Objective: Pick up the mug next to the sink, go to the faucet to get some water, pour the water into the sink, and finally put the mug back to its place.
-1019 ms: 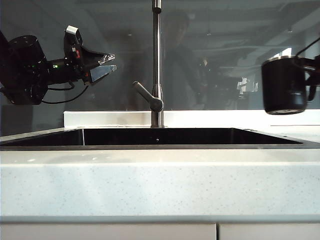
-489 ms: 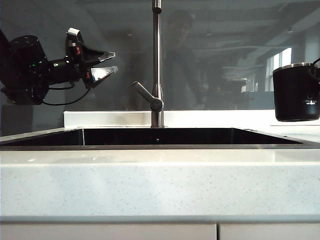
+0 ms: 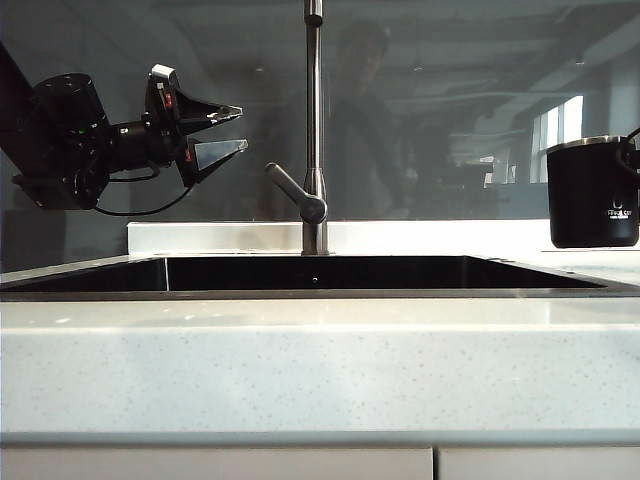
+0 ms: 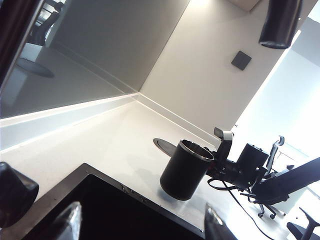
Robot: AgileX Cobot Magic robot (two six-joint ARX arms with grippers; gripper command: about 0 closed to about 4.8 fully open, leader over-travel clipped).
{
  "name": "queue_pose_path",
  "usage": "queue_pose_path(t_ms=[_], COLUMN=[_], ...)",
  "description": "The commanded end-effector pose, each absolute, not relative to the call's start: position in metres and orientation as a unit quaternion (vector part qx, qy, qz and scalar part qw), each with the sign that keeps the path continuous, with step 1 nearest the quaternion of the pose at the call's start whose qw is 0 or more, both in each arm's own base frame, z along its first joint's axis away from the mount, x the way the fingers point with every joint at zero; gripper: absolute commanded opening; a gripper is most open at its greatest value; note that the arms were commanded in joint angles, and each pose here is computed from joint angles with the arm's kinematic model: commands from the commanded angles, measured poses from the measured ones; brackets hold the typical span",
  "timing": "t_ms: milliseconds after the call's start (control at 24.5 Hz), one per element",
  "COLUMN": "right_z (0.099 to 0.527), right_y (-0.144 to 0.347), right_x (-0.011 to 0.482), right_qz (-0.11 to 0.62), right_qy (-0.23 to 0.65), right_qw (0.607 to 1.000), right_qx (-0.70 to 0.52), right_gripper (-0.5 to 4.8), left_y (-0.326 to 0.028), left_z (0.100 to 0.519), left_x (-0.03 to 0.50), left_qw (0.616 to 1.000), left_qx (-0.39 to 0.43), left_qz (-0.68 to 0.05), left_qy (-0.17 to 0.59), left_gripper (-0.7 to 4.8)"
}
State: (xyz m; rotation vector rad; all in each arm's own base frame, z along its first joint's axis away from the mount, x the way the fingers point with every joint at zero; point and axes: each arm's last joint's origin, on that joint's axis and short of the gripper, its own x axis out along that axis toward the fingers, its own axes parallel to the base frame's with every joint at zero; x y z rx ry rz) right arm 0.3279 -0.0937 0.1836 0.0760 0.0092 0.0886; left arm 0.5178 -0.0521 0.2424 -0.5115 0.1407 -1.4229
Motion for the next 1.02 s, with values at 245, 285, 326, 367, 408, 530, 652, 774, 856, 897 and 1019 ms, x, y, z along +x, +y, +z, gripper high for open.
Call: queue_pose_path(t_ms=[245, 285, 326, 367, 408, 530, 652, 774, 856, 897, 1019], right_z=[0.181, 0.181, 0.181, 0.181, 0.181, 0.177, 0.173, 0.170, 0.169, 0.168, 0.167], right_y=[-0.094, -0.094, -0.094, -0.093, -0.091, -0.087, -0.084, -0.083, -0.081, -0.081, -0.079], right_x=[0.331, 0.331, 0.331, 0.331, 0.332, 0.334, 0.336, 0.337, 0.338, 0.339, 0.340], right_qz=[0.045, 0.045, 0.047, 0.049, 0.051, 0.057, 0.062, 0.063, 0.066, 0.067, 0.067], right_qy=[-0.013, -0.013, -0.013, -0.013, -0.013, -0.006, -0.003, -0.005, -0.009, -0.008, -0.008], right_qw=[0.998, 0.998, 0.998, 0.998, 0.998, 0.998, 0.997, 0.997, 0.997, 0.997, 0.997], right_qx=[0.034, 0.034, 0.034, 0.034, 0.034, 0.036, 0.037, 0.037, 0.035, 0.036, 0.035], right_gripper=[-0.01, -0.01, -0.01, -0.01, -0.01, -0.01, -0.01, -0.01, -0.01, -0.01, -0.01], left_y=[-0.054, -0.054, -0.054, -0.054, -0.054, -0.054, -0.054, -0.053, -0.053, -0.053, -0.051], left_z=[0.249, 0.249, 0.249, 0.249, 0.249, 0.248, 0.248, 0.248, 0.248, 0.248, 0.248], left_x=[0.516, 0.516, 0.516, 0.516, 0.516, 0.515, 0.515, 0.515, 0.515, 0.515, 0.515], left_qw=[0.724, 0.724, 0.724, 0.724, 0.724, 0.723, 0.718, 0.718, 0.718, 0.718, 0.719], left_qx=[-0.225, -0.225, -0.224, -0.223, -0.223, -0.218, -0.208, -0.206, -0.206, -0.206, -0.206], left_qz=[-0.650, -0.650, -0.651, -0.650, -0.650, -0.653, -0.661, -0.662, -0.662, -0.661, -0.660], left_qy=[0.056, 0.056, 0.057, 0.057, 0.057, 0.057, 0.068, 0.070, 0.069, 0.069, 0.069], left_gripper=[3.08, 3.08, 3.08, 3.08, 3.08, 3.08, 3.08, 3.08, 3.08, 3.08, 3.08])
